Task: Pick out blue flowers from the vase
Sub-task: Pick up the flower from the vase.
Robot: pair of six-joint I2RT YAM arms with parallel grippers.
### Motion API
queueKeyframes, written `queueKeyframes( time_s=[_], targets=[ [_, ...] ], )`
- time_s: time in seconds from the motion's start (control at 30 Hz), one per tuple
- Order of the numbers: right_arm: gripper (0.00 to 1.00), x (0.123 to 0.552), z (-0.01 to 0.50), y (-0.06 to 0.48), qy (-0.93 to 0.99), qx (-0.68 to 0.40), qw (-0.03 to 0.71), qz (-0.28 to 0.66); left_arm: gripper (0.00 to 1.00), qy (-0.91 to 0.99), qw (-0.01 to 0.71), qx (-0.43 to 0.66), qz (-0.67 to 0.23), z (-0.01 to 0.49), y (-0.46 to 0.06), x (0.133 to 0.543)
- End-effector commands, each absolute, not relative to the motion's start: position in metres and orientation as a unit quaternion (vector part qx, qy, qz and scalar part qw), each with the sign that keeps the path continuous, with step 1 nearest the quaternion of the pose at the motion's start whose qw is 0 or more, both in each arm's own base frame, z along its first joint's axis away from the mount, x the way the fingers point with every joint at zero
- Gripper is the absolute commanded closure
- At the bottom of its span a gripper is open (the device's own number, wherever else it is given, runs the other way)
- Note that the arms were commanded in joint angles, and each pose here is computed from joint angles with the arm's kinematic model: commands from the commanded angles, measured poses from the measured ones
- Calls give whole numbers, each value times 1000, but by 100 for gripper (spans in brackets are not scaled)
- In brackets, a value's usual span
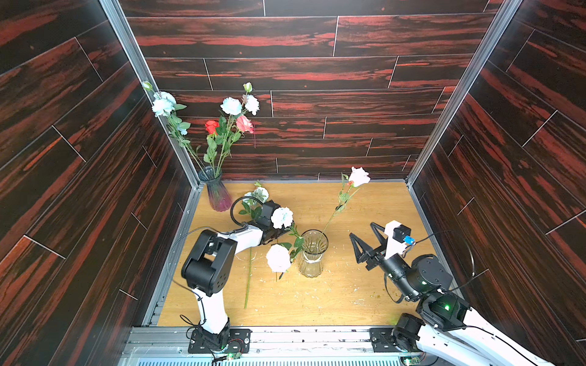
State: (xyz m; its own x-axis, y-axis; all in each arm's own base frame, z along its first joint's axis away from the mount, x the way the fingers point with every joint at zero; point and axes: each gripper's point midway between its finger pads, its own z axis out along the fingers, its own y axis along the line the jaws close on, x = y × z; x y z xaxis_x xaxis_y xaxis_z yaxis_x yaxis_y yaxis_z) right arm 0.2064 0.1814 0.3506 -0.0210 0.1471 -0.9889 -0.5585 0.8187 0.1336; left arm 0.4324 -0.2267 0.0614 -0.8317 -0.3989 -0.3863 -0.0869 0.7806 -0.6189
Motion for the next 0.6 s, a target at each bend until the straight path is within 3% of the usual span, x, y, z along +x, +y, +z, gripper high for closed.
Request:
queueKeyframes(
  time_s=[0.0,0.57],
  targets=[
    [17,207,356,181,663,-154,687,254,41,912,252,-120,-300,67,-230,436],
    [17,203,359,179,656,-154,690,265,41,918,247,-161,-265,57,-173,432]
  ],
)
